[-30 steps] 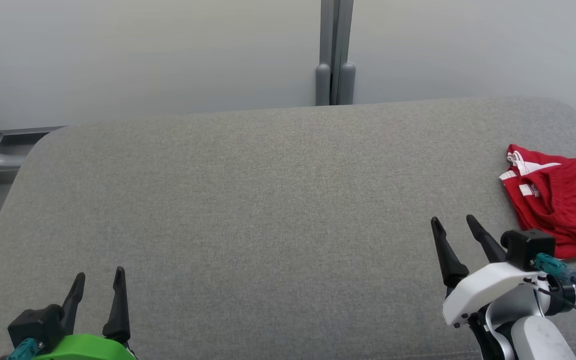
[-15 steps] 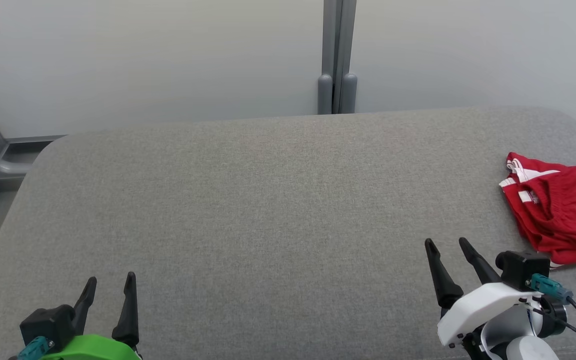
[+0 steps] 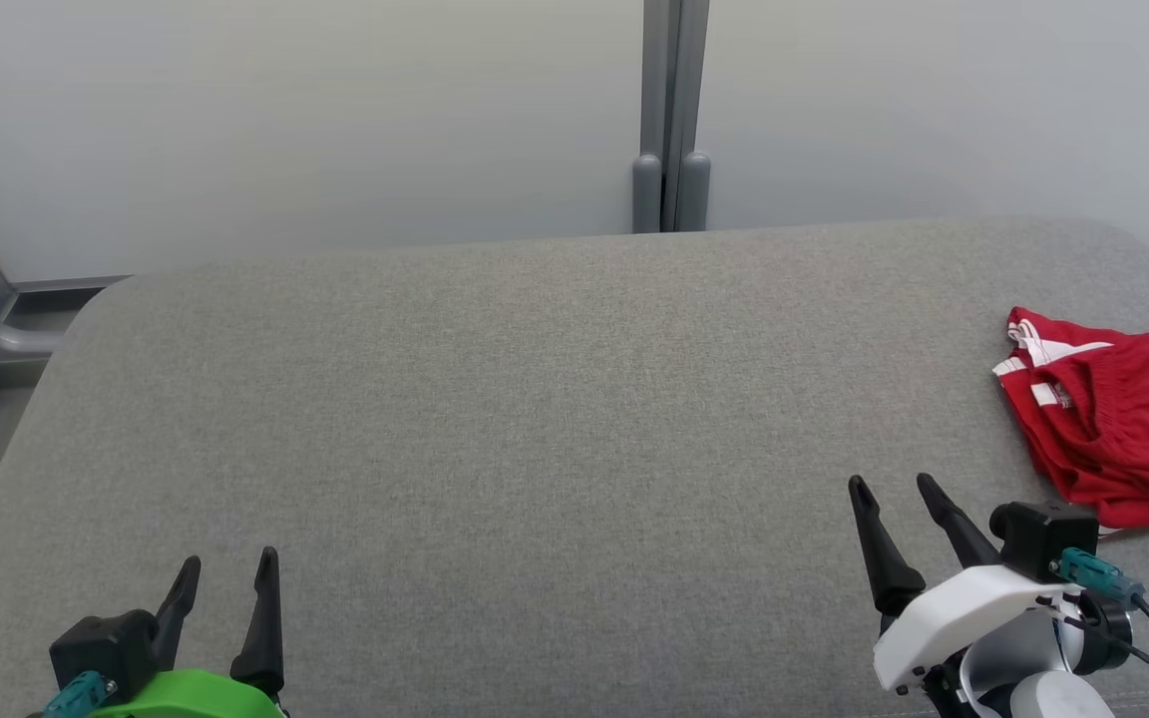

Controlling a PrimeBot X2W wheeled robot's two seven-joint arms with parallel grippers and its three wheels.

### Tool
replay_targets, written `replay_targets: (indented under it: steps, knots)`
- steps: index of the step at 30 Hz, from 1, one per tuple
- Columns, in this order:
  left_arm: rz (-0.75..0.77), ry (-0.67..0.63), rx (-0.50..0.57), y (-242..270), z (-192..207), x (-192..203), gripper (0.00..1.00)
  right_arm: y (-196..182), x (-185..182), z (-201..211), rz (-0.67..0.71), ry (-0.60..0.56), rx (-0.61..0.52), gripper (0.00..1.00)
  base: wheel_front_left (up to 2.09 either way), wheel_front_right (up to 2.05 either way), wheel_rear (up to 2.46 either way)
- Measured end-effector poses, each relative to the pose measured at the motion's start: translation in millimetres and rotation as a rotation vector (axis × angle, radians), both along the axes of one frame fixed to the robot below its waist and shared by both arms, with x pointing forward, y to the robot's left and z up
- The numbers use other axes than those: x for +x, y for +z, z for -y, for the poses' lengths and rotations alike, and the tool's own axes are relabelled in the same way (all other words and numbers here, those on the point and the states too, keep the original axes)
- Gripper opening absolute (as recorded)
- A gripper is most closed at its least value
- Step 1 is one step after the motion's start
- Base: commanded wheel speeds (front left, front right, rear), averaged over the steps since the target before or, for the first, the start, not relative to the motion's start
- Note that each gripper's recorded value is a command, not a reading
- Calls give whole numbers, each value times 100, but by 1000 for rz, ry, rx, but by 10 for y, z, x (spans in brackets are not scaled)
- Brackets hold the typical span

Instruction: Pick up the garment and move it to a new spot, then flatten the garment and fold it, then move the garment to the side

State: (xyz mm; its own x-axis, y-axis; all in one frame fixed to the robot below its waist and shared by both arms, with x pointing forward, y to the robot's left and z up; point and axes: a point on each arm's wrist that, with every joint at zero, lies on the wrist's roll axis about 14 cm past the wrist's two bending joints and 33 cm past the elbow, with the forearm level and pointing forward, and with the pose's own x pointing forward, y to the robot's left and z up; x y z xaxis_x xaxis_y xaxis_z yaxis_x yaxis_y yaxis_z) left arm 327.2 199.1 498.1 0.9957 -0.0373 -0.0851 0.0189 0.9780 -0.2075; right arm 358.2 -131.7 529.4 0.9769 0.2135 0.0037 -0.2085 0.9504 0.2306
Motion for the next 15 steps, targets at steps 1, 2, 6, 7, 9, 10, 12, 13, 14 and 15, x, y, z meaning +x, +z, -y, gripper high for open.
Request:
replay_targets:
  steps: [1,2,6,7,9,10,12,13,14,15]
  knots:
    - [0,0,0,0,1,1,100,0,0,4,1,-1,0,100,0,0,0]
    - [0,-1,0,2,4,1,100,0,0,5,1,-2,-1,100,0,0,0]
    - [-5,-4,0,-4,22,4,100,0,2,21,2,-7,-7,100,0,0,0]
    - [-4,-3,-1,-1,25,6,100,2,4,28,4,-9,-11,100,0,0,0]
    - [-4,-5,-2,2,35,9,100,1,5,35,4,-11,-16,100,0,0,0]
    - [-4,-7,-2,1,40,10,100,-1,5,36,3,-11,-16,100,0,0,0]
    - [-5,-7,-2,0,45,13,100,0,7,41,5,-13,-20,100,0,0,0]
    - [-5,-6,-1,0,46,15,100,13,9,49,13,-16,-20,100,0,0,0]
    - [-4,-6,-1,1,48,17,100,17,11,52,15,-17,-20,100,0,0,0]
    - [-4,-6,-1,1,49,18,100,16,11,54,14,-18,-21,100,0,0,0]
